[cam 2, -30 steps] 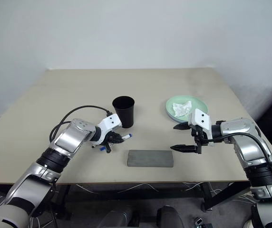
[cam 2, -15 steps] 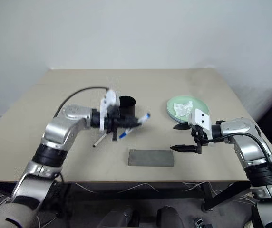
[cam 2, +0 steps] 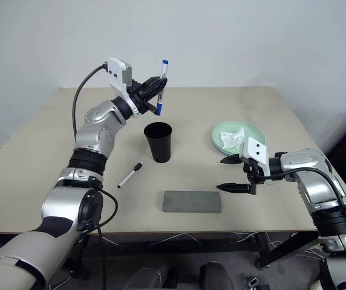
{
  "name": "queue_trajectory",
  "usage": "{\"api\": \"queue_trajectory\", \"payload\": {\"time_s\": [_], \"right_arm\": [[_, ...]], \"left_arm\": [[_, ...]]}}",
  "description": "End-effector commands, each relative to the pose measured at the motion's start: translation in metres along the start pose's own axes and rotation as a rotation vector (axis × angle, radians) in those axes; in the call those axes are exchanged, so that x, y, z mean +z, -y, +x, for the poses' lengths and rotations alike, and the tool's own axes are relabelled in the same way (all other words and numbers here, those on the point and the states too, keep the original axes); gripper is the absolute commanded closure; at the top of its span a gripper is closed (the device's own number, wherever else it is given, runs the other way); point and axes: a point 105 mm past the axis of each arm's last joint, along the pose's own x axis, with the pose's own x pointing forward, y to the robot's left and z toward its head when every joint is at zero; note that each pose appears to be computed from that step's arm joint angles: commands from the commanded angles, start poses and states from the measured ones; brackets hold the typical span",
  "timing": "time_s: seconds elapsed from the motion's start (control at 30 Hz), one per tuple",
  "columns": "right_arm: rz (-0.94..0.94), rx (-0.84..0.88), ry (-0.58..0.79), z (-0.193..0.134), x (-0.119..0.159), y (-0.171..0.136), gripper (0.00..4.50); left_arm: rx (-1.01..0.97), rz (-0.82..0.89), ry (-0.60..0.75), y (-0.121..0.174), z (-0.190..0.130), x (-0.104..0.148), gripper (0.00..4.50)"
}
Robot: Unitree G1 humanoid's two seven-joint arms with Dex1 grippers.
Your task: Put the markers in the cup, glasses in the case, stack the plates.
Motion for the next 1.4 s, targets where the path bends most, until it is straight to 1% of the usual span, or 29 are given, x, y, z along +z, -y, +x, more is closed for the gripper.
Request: {"api": "queue_trajectory", "payload": {"time_s": [0.03, 0.2, 0.27, 0.33, 0.5, 0.63, 0.87, 1.13, 1.33, 1.4], "right_arm": [[-0.056, -0.028, 0.029, -0.007, 0.015, 0.004, 0.00], [-0.054, -0.030, 0.030, -0.007, 0.015, 0.004, 0.00], [-0.054, -0.032, 0.031, -0.007, 0.015, 0.004, 0.00], [-0.054, -0.033, 0.032, -0.007, 0.015, 0.004, 0.00], [-0.056, -0.033, 0.032, -0.007, 0.015, 0.005, 0.00], [-0.059, -0.033, 0.032, -0.007, 0.016, 0.006, 0.00], [-0.060, -0.034, 0.033, -0.007, 0.016, 0.007, 0.00], [-0.059, -0.042, 0.042, -0.008, 0.018, 0.008, 0.00], [-0.051, -0.099, 0.076, -0.020, 0.026, 0.021, 0.00], [-0.049, -0.119, 0.090, -0.025, 0.029, 0.026, 0.00]], "left_arm": [[-0.013, 0.044, 0.047, 0.002, 0.005, 0.011, 4.39], [-0.010, 0.028, 0.036, 0.001, 0.004, 0.003, 4.39], [-0.032, 0.014, -0.015, 0.003, 0.001, -0.011, 4.39], [-0.031, 0.004, -0.039, 0.001, -0.003, -0.019, 4.39], [-0.015, -0.006, -0.087, -0.004, -0.010, -0.030, 4.39], [-0.023, -0.006, -0.100, -0.004, -0.015, -0.037, 4.39], [-0.027, -0.017, -0.113, -0.004, -0.019, -0.044, 4.39], [-0.037, -0.018, -0.118, -0.002, -0.020, -0.046, 4.39], [-0.042, -0.017, -0.119, -0.001, -0.020, -0.046, 4.39], [-0.043, -0.017, -0.120, -0.001, -0.020, -0.046, 3.68]]}}
